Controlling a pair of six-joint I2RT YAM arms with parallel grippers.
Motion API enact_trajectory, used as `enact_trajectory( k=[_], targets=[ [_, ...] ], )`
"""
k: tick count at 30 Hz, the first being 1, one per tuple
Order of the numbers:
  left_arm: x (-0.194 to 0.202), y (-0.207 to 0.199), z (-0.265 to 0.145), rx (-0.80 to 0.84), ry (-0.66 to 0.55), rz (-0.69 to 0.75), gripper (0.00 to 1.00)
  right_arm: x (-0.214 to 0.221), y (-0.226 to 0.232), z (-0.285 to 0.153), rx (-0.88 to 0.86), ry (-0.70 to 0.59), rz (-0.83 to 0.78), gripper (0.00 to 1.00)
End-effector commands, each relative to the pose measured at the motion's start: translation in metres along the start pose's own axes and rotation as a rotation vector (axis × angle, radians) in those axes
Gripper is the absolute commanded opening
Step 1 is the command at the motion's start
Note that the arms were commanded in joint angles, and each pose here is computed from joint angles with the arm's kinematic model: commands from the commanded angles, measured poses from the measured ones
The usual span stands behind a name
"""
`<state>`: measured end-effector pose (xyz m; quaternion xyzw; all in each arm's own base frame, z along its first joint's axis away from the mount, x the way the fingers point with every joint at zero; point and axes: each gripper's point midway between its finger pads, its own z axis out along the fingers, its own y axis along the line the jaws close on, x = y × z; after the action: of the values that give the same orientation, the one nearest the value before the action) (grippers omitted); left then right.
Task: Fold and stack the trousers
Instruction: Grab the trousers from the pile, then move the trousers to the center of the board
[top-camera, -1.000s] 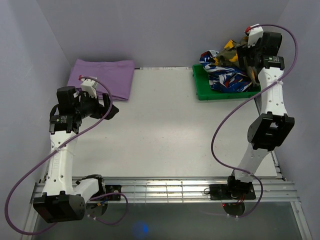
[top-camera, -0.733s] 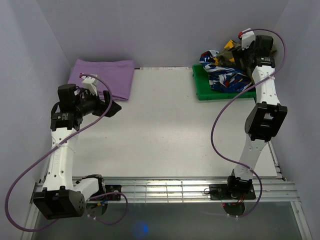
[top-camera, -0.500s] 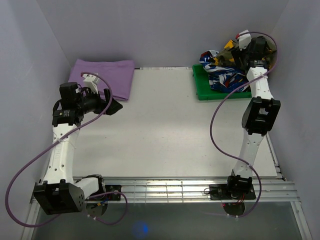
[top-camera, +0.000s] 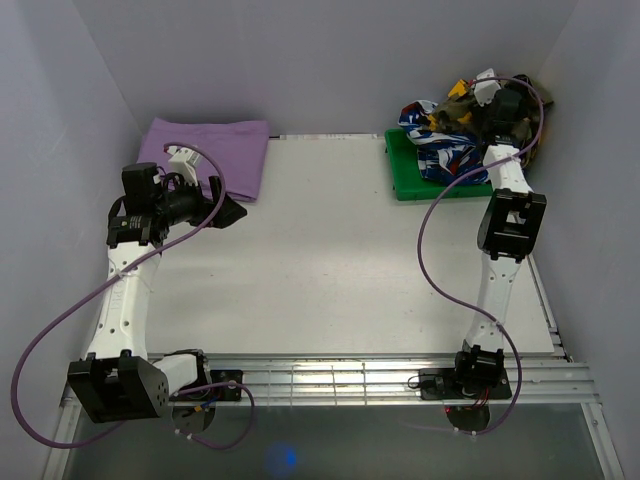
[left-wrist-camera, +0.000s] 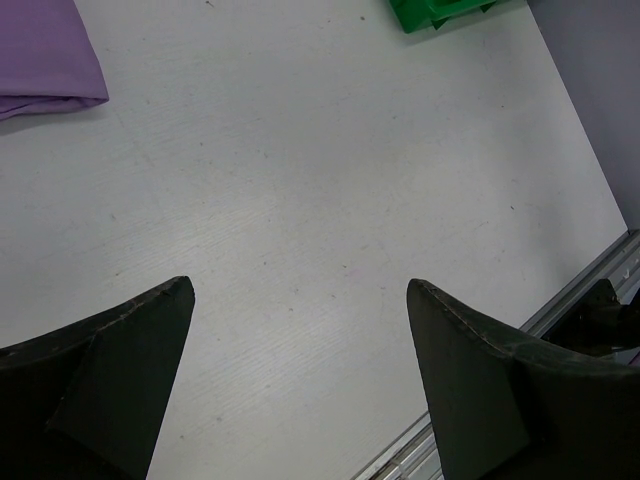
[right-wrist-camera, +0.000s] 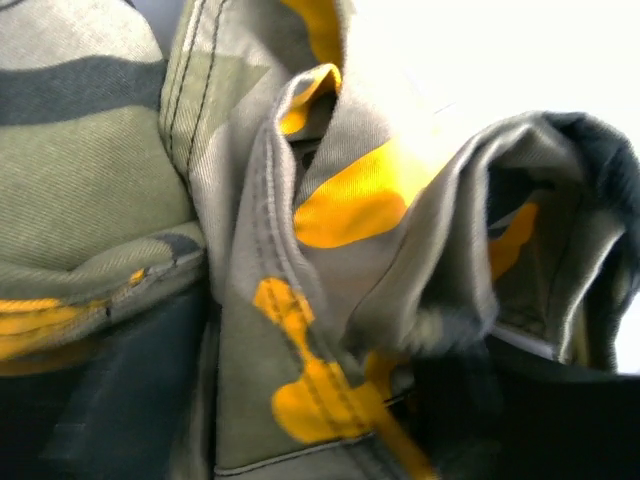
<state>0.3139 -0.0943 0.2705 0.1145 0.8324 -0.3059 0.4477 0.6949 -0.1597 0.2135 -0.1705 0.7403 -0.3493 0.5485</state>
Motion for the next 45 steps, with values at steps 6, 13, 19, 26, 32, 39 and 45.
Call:
enact_trajectory(
  k=[6, 13, 19, 26, 32, 39, 45],
  targets=[
    [-0.008, 0.0, -0.003, -0.015, -0.019, 0.016, 0.98, -0.049, -0.051, 0.002, 0.16, -0.161, 0.019, 0.13],
    [-0.014, -0.004, -0.004, -0.005, -0.032, 0.016, 0.98, -0.119, -0.113, -0.049, 0.214, -0.319, 0.113, 0.08],
    [-0.013, -0.008, -0.006, 0.006, -0.038, 0.013, 0.98, -0.179, -0.173, -0.108, 0.216, -0.456, 0.271, 0.08],
    [-0.013, -0.013, -0.013, 0.009, -0.05, 0.023, 0.98, -0.19, -0.178, -0.153, 0.138, -0.462, 0.436, 0.08],
    [-0.011, -0.016, -0.017, -0.002, -0.062, 0.019, 0.98, -0.239, -0.208, -0.214, 0.057, -0.595, 0.536, 0.08],
    [-0.015, -0.014, -0.02, -0.025, -0.076, 0.011, 0.98, -0.311, -0.258, -0.335, -0.026, -0.887, 0.603, 0.08],
    [-0.033, -0.021, -0.026, -0.026, -0.108, 0.018, 0.98, -0.361, -0.265, -0.462, -0.183, -1.148, 0.598, 0.08]
  ],
)
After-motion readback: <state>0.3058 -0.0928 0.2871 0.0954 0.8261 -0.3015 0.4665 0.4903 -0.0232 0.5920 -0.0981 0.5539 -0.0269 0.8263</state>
